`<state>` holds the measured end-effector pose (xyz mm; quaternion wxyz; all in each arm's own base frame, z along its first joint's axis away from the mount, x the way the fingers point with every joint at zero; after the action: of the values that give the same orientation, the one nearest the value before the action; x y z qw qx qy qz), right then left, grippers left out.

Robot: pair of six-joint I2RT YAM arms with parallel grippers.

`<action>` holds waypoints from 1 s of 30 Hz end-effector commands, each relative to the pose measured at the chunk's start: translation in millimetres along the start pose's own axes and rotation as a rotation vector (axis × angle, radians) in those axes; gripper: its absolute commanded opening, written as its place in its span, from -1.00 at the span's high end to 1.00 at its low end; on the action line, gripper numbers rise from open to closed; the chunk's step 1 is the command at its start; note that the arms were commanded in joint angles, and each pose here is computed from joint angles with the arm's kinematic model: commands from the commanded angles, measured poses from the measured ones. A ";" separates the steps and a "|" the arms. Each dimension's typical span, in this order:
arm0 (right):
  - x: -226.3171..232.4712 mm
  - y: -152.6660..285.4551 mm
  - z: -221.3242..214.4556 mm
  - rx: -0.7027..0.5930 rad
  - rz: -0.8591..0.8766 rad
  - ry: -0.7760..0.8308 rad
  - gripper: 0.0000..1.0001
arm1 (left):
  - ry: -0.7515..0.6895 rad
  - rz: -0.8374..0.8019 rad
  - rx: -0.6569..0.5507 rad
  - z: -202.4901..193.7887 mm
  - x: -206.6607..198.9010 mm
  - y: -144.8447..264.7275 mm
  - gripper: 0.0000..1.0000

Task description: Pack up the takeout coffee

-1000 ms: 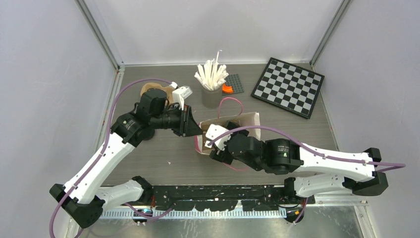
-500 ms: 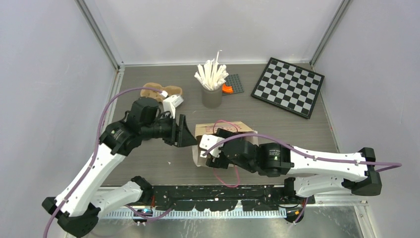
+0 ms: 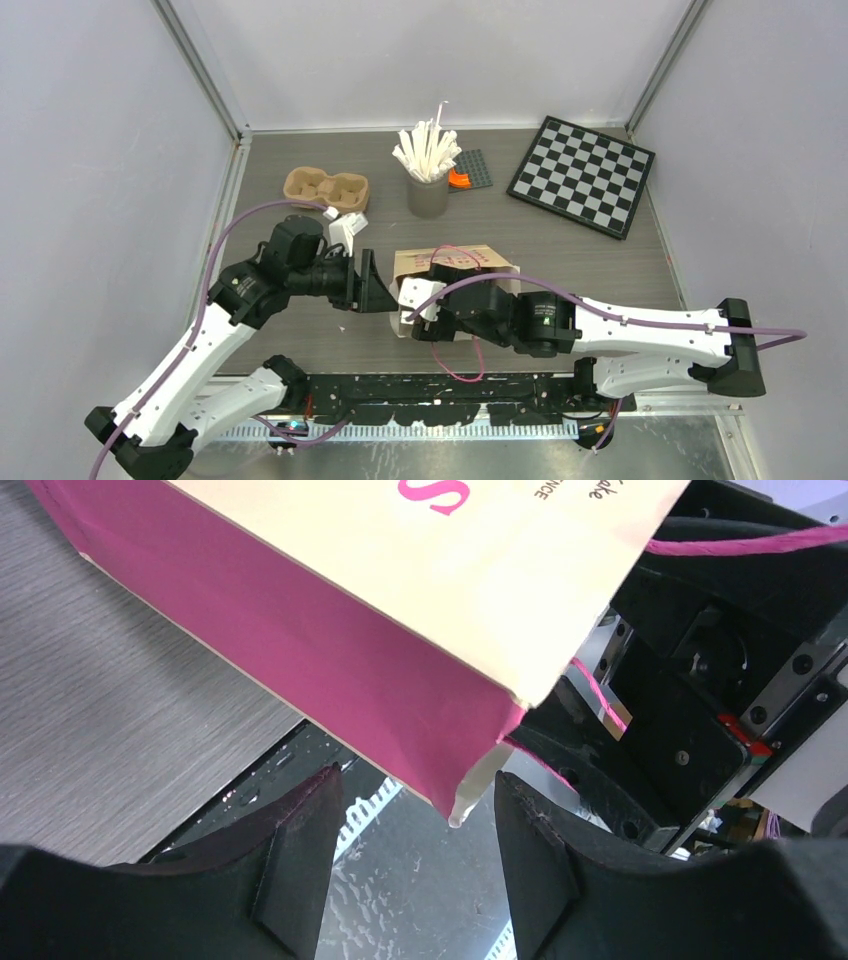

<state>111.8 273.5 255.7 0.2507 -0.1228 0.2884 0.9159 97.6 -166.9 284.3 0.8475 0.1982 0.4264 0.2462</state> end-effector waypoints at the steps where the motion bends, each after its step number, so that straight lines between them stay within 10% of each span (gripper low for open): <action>1: -2.6 -5.1 11.3 -0.086 0.021 0.001 -0.36 | -0.024 -0.028 -0.029 10.8 -3.9 -5.1 -0.16; 14: -5.3 -24.9 -3.7 -0.123 0.130 0.179 -0.35 | -0.178 -0.017 -0.027 17.6 -1.7 -2.4 0.90; 30: 0.4 -59.7 -10.2 -0.105 0.151 0.277 -0.25 | -0.299 -0.092 -0.001 6.0 -5.0 5.0 0.91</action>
<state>140.1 300.9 206.3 0.1260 -0.2320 0.3155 0.9115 104.3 -168.6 283.3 0.8904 0.2289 0.3405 0.1974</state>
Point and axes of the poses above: each gripper's point midway between its finger pads, its own y axis back along the fingers, its own x axis along the line the jaws close on, z = x × y, the point moved 6 cm from there along y, back along the fingers, and after that the axes turned 7 degrees about -y, right-handed, at the moved point
